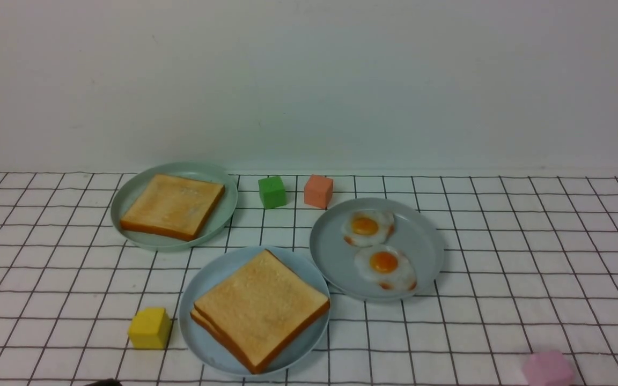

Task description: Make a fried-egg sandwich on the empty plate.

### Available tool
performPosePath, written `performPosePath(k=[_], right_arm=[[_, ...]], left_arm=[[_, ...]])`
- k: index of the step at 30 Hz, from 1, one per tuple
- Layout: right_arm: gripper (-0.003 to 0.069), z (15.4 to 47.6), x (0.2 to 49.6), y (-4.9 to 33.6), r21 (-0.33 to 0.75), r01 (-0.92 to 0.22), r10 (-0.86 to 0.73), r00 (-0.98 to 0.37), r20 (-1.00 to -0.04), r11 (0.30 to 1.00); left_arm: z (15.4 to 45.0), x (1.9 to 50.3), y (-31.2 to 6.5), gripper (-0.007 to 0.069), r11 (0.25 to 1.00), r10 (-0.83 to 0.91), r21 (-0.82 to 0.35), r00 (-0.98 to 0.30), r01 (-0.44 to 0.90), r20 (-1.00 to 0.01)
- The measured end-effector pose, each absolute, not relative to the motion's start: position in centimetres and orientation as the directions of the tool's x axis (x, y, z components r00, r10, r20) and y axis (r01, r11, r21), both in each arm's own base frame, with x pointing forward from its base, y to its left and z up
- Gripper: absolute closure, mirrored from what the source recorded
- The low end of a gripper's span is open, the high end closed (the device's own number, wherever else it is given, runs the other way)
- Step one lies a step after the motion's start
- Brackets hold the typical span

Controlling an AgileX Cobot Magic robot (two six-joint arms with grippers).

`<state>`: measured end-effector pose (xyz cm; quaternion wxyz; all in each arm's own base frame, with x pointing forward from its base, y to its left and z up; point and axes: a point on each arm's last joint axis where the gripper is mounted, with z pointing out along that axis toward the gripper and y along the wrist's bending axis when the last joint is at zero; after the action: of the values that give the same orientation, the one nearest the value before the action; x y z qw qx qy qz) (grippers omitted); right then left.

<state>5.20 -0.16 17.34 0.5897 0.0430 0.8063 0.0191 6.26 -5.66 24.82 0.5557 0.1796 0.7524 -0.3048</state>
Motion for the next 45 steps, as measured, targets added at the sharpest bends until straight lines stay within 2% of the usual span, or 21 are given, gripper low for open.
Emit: performPosePath(k=[7,29,33,37,39,41,42,44,45], right_arm=[[0.0671,17.3,5.2,-0.2,0.016,0.03,0.024,-0.303,-0.953,0.999],[0.0662,17.3,5.2,-0.2,0.011,0.029,0.019,-0.303,-0.953,1.0],[0.066,17.3,5.2,-0.2,0.011,0.029,0.019,-0.303,-0.953,1.0],[0.0657,17.3,5.2,-0.2,0.011,0.029,0.019,-0.303,-0.953,1.0],[0.0656,17.3,5.2,-0.2,0.011,0.029,0.019,-0.303,-0.953,1.0],[0.0655,17.3,5.2,-0.2,0.011,0.029,0.019,-0.303,-0.953,1.0],[0.0655,17.3,5.2,-0.2,0.011,0.029,0.019,-0.303,-0.953,1.0],[0.0654,17.3,5.2,-0.2,0.011,0.029,0.019,-0.303,-0.953,1.0],[0.0653,17.3,5.2,-0.2,0.011,0.029,0.019,-0.303,-0.953,1.0]], left_arm=[[24.8,6.3,-5.7,0.0628,0.75,-0.067,-0.259,-0.319,0.608,-0.945],[24.5,6.3,-5.5,0.0617,0.758,-0.075,-0.259,-0.315,0.598,-0.946],[24.0,6.3,-4.0,0.0634,0.83,-0.179,-0.292,-0.269,0.475,-0.946],[22.0,5.7,-1.4,0.0638,0.928,-0.278,-0.302,-0.134,0.217,-0.951],[20.7,5.5,-0.9,0.0638,0.948,-0.274,-0.287,-0.109,0.137,-0.956],[19.0,5.5,-0.5,0.0638,0.96,-0.267,-0.276,-0.152,0.045,-0.952],[18.8,5.5,-0.4,0.0638,0.96,-0.268,-0.277,-0.16,0.034,-0.95],[17.4,5.3,-0.3,0.0638,0.964,-0.259,-0.264,-0.274,-0.02,-0.926],[17.3,5.3,-0.3,0.0638,0.964,-0.259,-0.263,-0.279,-0.022,-0.925]])
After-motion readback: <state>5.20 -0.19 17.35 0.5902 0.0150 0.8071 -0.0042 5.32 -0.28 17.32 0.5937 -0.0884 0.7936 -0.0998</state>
